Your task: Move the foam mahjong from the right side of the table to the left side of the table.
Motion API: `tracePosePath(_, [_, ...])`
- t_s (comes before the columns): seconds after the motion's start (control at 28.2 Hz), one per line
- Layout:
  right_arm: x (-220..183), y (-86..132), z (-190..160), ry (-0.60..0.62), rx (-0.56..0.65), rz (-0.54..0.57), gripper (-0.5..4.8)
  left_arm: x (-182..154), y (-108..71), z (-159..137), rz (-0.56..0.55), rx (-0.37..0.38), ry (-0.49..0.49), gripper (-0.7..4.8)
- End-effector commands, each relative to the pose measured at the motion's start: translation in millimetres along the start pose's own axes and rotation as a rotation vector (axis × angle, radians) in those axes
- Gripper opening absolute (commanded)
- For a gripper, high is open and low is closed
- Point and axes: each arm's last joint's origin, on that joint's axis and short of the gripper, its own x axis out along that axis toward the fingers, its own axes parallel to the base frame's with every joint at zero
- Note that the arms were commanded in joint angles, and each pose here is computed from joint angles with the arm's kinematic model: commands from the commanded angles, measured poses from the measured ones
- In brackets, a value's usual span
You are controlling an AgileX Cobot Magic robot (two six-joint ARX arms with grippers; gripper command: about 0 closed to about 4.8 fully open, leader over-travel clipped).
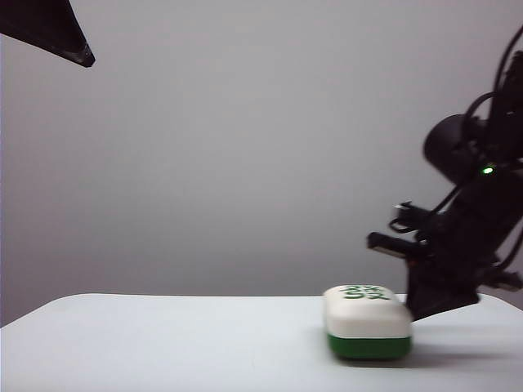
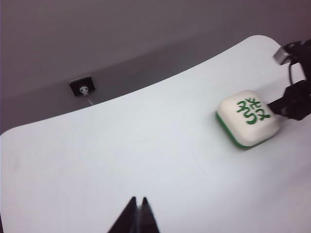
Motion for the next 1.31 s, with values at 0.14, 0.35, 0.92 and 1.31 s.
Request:
tracePosePath(0.14, [16,39,6,0.014,-0.026,0.09,-0.05,-1,-0.5,-4,-0.01,-0.002,0.047,-0.05])
tracePosePath(0.35, [33,84,10,0.042,-0.088,0.152,-0.05,-2,-0.9,-11,-0.013,-0.007,0.116,-0.05])
tracePosePath(0.92, [49,192,-26,0.173,-0.215,0.295,-0.05,-47,-4.2,-23,0.0,-0.005,0.094,-0.05])
tracePosePath(1.31, [55,206,-29,0.123,-0.199,0.332,-0.05,-53,-4.7,-26,-0.003,0.013,0.102,-0.05])
